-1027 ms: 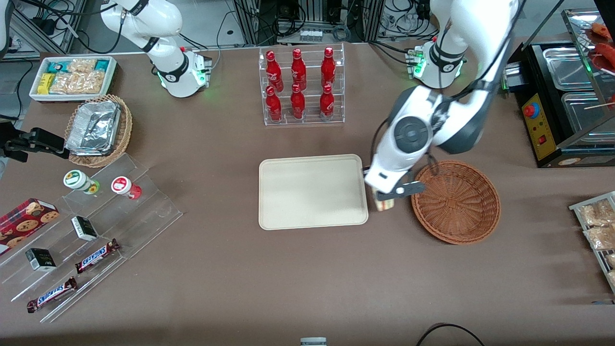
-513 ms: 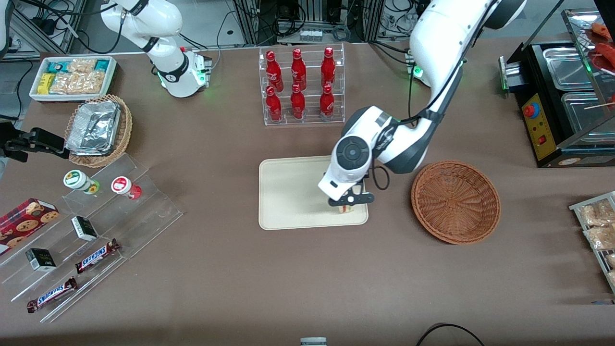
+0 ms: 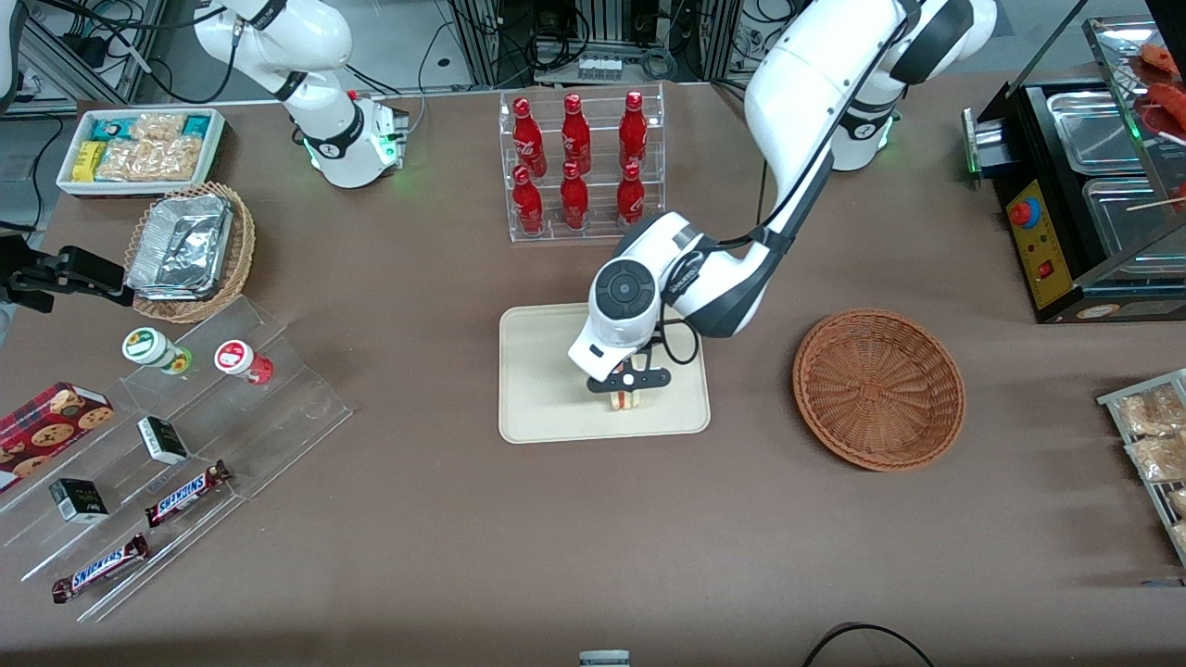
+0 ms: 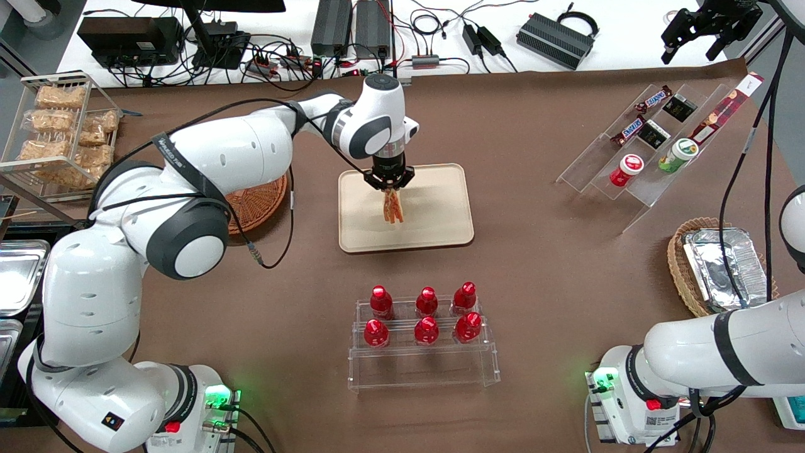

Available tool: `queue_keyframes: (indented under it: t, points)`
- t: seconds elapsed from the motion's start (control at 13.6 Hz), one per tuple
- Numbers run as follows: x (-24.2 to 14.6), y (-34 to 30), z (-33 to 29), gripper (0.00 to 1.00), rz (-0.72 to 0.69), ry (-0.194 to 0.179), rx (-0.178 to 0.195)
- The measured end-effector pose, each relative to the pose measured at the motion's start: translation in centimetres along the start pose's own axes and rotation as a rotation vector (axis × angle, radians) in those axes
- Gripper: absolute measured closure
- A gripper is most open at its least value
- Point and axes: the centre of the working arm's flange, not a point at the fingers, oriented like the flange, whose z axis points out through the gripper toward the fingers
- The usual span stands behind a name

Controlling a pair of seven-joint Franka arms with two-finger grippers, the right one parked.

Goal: Place sandwich from basket to tray
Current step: 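Lower the sandwich onto the tray and open the left gripper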

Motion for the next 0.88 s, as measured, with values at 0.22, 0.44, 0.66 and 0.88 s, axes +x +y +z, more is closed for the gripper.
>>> queue_keyframes:
  t: [0.22,0.44,0.66,0.88]
  points:
    - [-0.6,0.9,1.3,0.84,-0.006,-0.005,0.004]
    - [-0.6,0.9,1.4,0.84,-0.016,-0.005,0.004]
    - [-0.4,0.9,1.5,0.84,-0.043,0.003,-0.005]
    - [-0.4,1.0,1.9,0.85,-0.049,0.002,-0.006]
